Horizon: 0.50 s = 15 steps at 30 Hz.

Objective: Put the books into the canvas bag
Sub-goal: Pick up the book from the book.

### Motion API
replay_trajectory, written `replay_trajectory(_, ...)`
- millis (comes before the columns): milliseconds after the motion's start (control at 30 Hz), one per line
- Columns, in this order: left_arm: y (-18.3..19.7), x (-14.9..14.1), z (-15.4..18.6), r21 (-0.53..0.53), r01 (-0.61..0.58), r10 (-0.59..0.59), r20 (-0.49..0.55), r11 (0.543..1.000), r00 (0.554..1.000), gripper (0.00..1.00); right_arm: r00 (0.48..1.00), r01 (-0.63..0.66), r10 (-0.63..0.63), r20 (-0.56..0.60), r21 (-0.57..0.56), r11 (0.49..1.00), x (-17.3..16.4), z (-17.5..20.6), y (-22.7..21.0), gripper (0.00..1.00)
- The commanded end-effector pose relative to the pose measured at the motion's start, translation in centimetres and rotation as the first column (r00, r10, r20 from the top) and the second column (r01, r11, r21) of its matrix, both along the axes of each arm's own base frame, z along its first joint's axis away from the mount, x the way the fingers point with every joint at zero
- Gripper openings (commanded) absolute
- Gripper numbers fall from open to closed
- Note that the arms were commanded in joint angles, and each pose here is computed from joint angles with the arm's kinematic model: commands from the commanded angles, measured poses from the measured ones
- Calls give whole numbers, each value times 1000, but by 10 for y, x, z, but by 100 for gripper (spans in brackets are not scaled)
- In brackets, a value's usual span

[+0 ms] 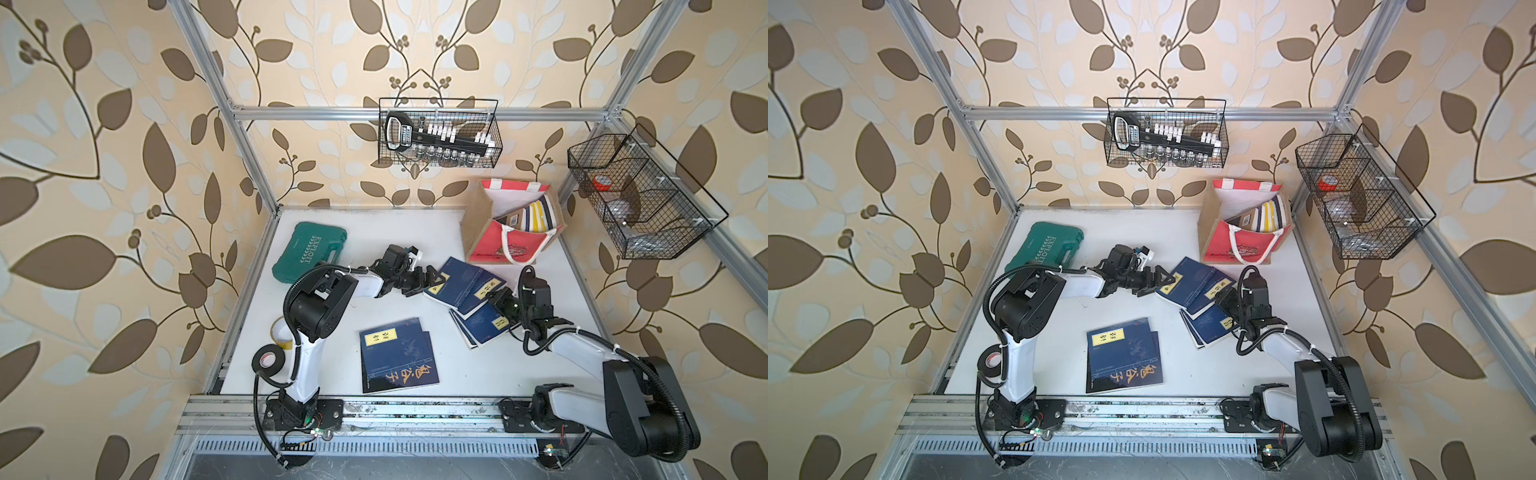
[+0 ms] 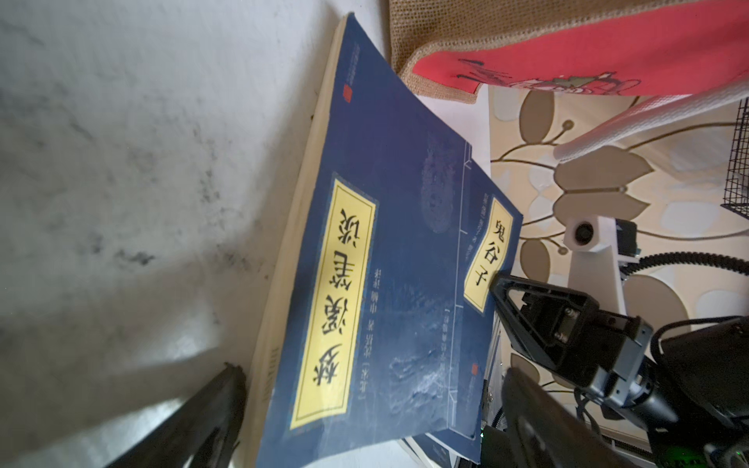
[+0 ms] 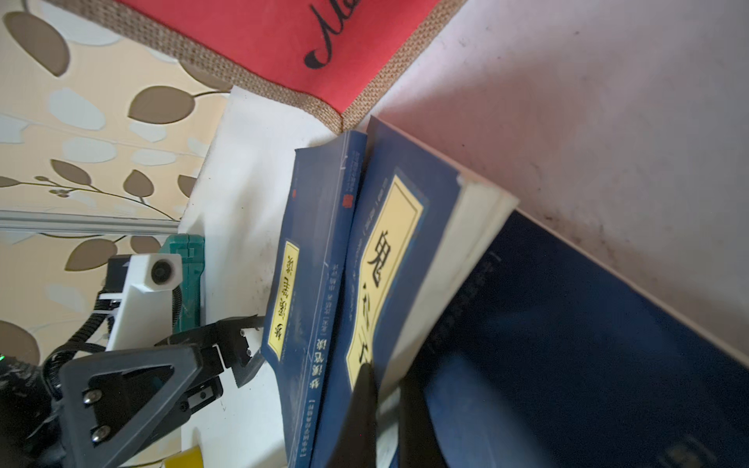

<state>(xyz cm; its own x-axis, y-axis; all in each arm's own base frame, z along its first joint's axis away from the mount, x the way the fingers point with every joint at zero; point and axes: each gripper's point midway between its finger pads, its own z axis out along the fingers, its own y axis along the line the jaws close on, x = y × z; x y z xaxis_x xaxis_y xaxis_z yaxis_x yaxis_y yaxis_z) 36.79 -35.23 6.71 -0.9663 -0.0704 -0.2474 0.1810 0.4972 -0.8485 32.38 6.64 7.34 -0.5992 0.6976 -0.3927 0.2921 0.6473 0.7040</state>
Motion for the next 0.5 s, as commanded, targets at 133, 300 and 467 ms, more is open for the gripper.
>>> replay_trajectory(133, 20, -5, 23, 103, -52, 54, -15, 993, 998, 99, 972, -162, 161, 170, -10, 987, -2, 37, 22, 0)
replay_trajectory(300, 28, -3, 51, 125, -60, 59, 13, 990, 998, 99, 940, -250, 252, 231, -41, 967, -7, 54, 34, 0)
replay_trajectory(467, 35, -9, 90, 100, -57, 48, 90, 993, 995, 99, 888, -306, 330, 319, -123, 944, -13, 77, 44, 0)
